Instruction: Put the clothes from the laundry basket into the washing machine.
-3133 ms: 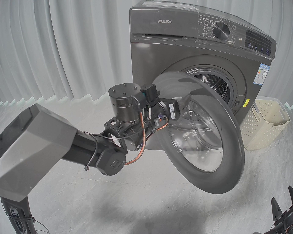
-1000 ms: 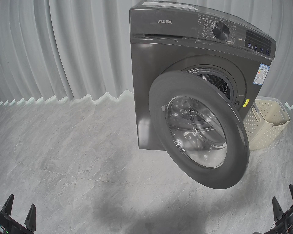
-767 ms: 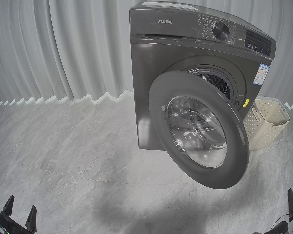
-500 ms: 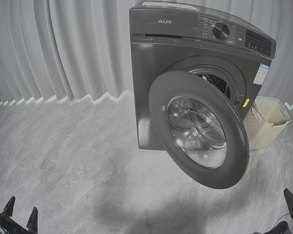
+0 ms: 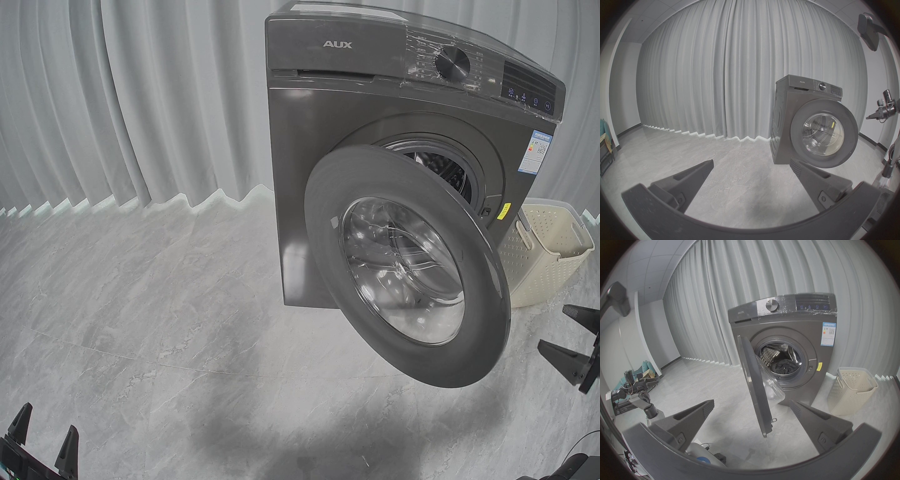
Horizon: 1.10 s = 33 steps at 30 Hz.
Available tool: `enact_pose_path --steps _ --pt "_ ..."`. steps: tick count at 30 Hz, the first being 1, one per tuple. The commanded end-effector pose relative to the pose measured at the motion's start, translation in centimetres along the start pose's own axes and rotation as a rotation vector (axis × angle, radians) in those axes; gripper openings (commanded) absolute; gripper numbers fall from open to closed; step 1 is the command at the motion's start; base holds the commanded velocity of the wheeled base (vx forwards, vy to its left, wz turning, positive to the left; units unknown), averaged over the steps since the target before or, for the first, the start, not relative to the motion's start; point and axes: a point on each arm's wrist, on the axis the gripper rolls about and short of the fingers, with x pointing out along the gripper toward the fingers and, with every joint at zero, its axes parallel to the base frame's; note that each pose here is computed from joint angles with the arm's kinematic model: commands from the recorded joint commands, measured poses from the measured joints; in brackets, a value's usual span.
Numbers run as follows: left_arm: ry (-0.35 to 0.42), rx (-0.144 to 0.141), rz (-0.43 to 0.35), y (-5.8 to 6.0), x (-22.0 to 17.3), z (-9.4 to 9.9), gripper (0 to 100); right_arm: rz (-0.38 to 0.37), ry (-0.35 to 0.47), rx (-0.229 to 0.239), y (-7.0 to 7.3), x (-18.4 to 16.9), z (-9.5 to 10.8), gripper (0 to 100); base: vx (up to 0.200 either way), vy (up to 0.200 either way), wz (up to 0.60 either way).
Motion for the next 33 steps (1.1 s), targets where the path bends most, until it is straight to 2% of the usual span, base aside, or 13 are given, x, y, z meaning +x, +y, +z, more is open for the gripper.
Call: enact_pose_path --steps 1,6,9,13,15,17,21,22,26,27,28,31,33 --pt "0.007 0.0 0.001 0.0 0.0 -0.5 100 0.016 0.127 0.028 -1.6 5.2 1.6 100 0.0 0.0 0.0" --pt "0.007 -0.001 0.001 0.0 0.0 -0.5 100 0.014 0.169 0.025 -1.9 7.8 2.1 100 0.0 0.0 0.0" --pt "0.007 -0.001 0.001 0.0 0.0 -0.5 100 -0.018 0.176 0.022 -2.2 8.9 2.1 100 0.0 0.0 0.0" --pt "0.007 -0.001 0.001 0.0 0.0 -0.5 100 -0.08 0.169 0.015 -2.7 10.2 2.2 100 0.0 0.0 0.0" --pt "0.007 -0.003 0.003 0.0 0.0 -0.5 100 -0.127 0.134 0.01 -3.0 10.5 2.6 100 0.0 0.0 0.0" --pt "0.007 -0.003 0.003 0.0 0.0 -0.5 100 -0.137 0.118 0.008 -3.1 10.4 2.8 100 0.0 0.0 0.0" --pt "0.007 -0.001 0.003 0.0 0.0 -0.5 100 -0.272 0.063 0.013 -5.1 9.3 3.8 100 0.0 0.0 0.0" --pt "0.007 -0.001 0.003 0.0 0.0 -0.5 100 -0.272 0.063 0.013 -5.1 9.3 3.8 100 0.0 0.0 0.0" --pt "0.007 0.0 0.003 0.0 0.0 -0.5 100 -0.424 0.019 0.027 -7.6 8.6 5.0 100 0.0 0.0 0.0" --pt "0.007 0.0 0.003 0.0 0.0 -0.5 100 -0.424 0.019 0.027 -7.6 8.6 5.0 100 0.0 0.0 0.0" --pt "0.007 0.0 0.003 0.0 0.0 -0.5 100 -0.498 0.005 0.036 -9.1 9.6 5.4 100 0.0 0.0 0.0" --pt "0.007 0.0 0.003 0.0 0.0 -0.5 100 -0.555 -0.029 0.033 -10.6 10.8 5.7 100 0.0 0.0 0.0" --pt "0.007 0.0 0.003 0.0 0.0 -0.5 100 -0.597 -0.038 0.035 -12.1 11.2 5.4 100 0.0 0.0 0.0"
